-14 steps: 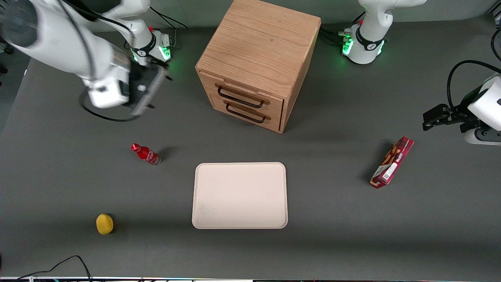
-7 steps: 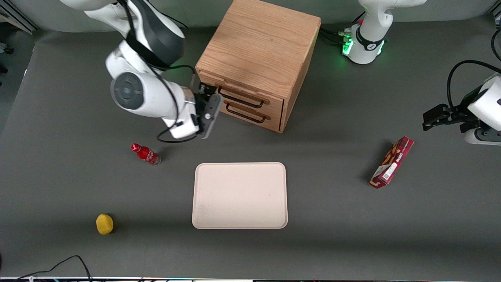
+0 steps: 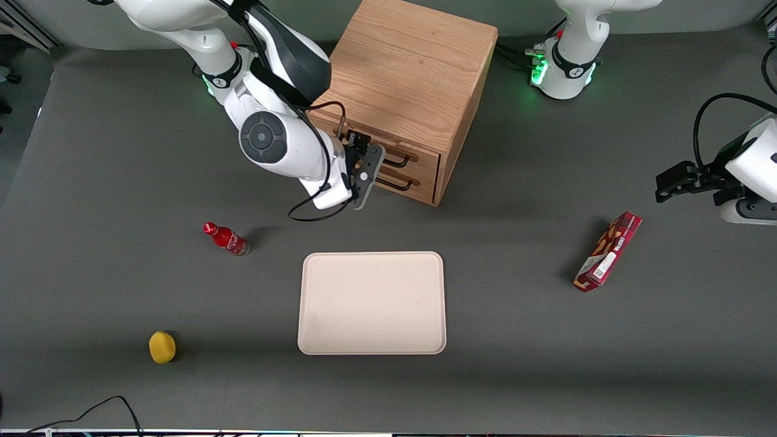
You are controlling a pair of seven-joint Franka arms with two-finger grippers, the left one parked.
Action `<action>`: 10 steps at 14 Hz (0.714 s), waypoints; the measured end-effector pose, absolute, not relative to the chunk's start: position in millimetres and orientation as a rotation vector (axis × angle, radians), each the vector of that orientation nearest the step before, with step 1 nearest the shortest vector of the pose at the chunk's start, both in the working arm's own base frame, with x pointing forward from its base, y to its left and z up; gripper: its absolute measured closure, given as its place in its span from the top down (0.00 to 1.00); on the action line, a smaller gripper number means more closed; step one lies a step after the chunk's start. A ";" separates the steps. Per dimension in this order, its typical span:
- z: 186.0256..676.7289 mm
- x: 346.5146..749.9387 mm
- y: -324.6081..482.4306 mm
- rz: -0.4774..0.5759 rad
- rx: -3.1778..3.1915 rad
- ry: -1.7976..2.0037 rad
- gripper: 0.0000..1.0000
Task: Open upper drawer
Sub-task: 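Hook the right gripper onto the upper drawer's black bar handle, then pull the upper drawer outward by its handle with the right gripper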
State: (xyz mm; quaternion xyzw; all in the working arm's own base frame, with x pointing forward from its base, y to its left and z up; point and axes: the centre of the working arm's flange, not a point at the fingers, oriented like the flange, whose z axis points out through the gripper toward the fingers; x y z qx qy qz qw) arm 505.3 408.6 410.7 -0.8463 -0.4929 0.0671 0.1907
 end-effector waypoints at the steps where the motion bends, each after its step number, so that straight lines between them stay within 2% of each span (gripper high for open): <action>1: 406.0 502.4 410.0 0.195 -2.381 -1.380 1.00; 10: 392.2 492.8 413.8 0.217 -2.384 -1.377 1.00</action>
